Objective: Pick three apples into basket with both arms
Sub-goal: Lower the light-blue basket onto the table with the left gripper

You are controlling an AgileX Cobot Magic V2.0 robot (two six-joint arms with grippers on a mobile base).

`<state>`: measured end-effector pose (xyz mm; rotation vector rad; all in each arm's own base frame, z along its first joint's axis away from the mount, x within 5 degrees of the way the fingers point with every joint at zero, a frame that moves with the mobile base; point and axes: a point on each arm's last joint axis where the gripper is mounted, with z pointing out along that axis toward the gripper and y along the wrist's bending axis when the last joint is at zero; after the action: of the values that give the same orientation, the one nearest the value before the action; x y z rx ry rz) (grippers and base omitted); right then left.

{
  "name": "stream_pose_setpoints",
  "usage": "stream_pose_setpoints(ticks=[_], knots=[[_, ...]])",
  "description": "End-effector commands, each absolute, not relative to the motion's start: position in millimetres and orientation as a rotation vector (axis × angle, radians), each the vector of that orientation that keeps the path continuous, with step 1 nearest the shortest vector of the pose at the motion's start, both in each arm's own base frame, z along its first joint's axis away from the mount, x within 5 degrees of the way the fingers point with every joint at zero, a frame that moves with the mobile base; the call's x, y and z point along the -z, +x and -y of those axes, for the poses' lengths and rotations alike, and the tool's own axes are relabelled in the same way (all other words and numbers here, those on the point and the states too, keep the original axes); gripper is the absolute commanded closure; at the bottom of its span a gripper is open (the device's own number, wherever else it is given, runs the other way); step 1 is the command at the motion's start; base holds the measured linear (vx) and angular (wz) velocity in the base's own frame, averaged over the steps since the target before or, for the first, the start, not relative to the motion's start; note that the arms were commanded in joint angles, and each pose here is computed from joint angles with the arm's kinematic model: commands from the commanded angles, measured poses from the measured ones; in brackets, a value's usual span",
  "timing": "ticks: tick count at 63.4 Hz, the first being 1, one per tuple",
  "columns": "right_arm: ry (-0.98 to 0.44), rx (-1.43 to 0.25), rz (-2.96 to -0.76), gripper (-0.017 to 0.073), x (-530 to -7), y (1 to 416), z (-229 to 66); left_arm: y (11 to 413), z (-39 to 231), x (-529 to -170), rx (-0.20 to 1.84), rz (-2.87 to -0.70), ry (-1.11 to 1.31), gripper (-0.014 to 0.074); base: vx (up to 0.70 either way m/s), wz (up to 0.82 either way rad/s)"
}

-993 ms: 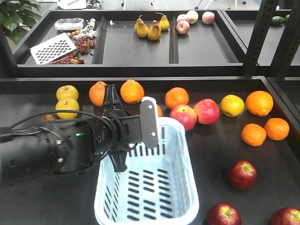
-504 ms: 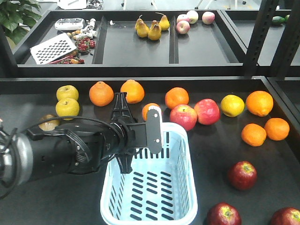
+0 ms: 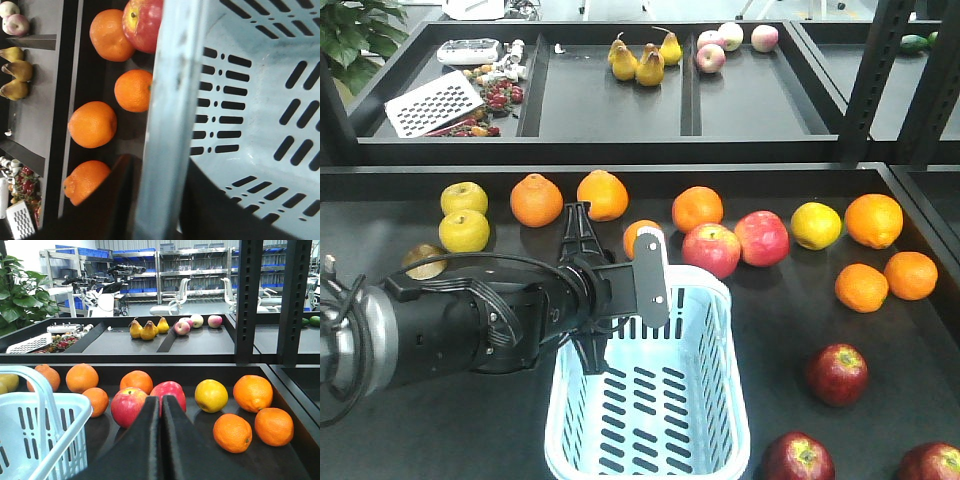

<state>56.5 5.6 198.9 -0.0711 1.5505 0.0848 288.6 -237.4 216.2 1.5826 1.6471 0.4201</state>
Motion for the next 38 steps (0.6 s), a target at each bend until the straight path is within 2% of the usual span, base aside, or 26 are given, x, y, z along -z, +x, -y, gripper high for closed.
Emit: stream_pose_setpoints(ticks=[1, 10, 16, 28, 38], knots=[[-0.08, -0.083, -1.487, 0.0568, -201.8, 56.5, -6.0, 285.8, 241.4, -239.3, -0.382, -1.625, 1.509, 0.0237, 0.0, 0.0], [-0.08, -0.083, -1.487, 0.0568, -201.8, 56.5, -6.0, 280.8, 245.4, -239.2, -0.363, -1.641, 1.502, 0.008, 0.0, 0.0], [-0.08, -0.083, -1.487, 0.0568, -201.8, 56.5, -6.0, 275.3, 247.7, -243.1, -0.359, -1.649, 1.493, 0.0023, 0.0, 0.0], [-0.08, -0.083, -1.487, 0.0568, -201.8, 56.5, -6.0, 261.8, 246.2, -259.6, -0.369, -1.683, 1.44, 0.0014, 0.0, 0.0], [-0.08, -0.083, -1.487, 0.0568, -201.8, 56.5, -6.0, 250.3, 236.1, -281.0, -0.292, -1.771, 1.317, 0.0014, 0.0, 0.0]])
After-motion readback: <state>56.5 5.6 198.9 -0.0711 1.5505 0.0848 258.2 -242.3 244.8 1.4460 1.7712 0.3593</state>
